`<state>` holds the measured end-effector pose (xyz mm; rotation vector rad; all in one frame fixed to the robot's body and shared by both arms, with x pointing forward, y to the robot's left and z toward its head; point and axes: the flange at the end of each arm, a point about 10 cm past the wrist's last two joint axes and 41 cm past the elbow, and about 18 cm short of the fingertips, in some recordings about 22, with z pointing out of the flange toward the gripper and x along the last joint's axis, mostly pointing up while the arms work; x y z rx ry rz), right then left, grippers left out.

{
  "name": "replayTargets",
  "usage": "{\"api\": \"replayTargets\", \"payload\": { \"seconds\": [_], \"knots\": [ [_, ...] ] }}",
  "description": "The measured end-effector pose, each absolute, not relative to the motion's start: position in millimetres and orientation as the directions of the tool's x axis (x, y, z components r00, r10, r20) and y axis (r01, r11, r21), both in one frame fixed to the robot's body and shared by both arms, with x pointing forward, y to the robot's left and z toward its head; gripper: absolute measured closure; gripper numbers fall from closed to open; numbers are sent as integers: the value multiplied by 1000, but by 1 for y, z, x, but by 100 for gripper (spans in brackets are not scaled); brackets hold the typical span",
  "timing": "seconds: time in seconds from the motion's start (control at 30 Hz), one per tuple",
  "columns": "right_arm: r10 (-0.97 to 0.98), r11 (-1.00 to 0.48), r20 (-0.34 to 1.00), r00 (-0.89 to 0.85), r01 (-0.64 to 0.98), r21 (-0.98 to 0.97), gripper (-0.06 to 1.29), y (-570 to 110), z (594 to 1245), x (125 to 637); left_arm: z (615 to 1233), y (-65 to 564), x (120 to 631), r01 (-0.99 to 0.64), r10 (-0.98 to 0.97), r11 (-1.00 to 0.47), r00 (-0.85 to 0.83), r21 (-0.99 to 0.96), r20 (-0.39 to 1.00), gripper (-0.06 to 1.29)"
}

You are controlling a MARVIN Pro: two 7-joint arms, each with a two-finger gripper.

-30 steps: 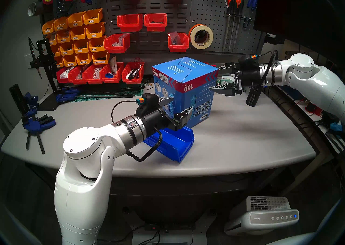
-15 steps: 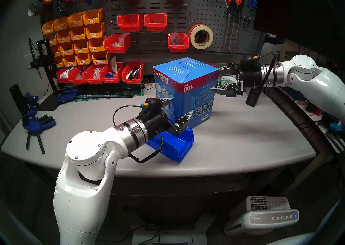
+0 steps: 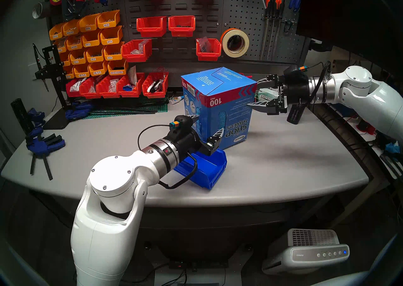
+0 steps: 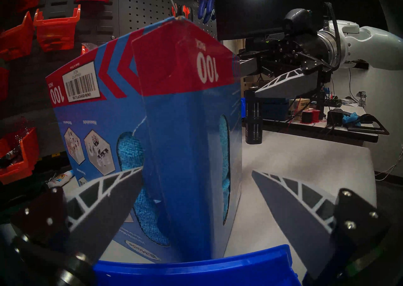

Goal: Take out a shop towel

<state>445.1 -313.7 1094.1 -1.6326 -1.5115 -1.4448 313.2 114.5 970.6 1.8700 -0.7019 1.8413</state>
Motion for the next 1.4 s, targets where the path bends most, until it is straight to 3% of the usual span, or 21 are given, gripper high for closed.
{"api": "replayTargets", "payload": {
  "seconds": [1.4],
  "knots": [
    [393,-279,903,-174,913,297,-2,-319,1094,428,966,98,315,-521,31,-850,94,75,995,-3]
  ]
}}
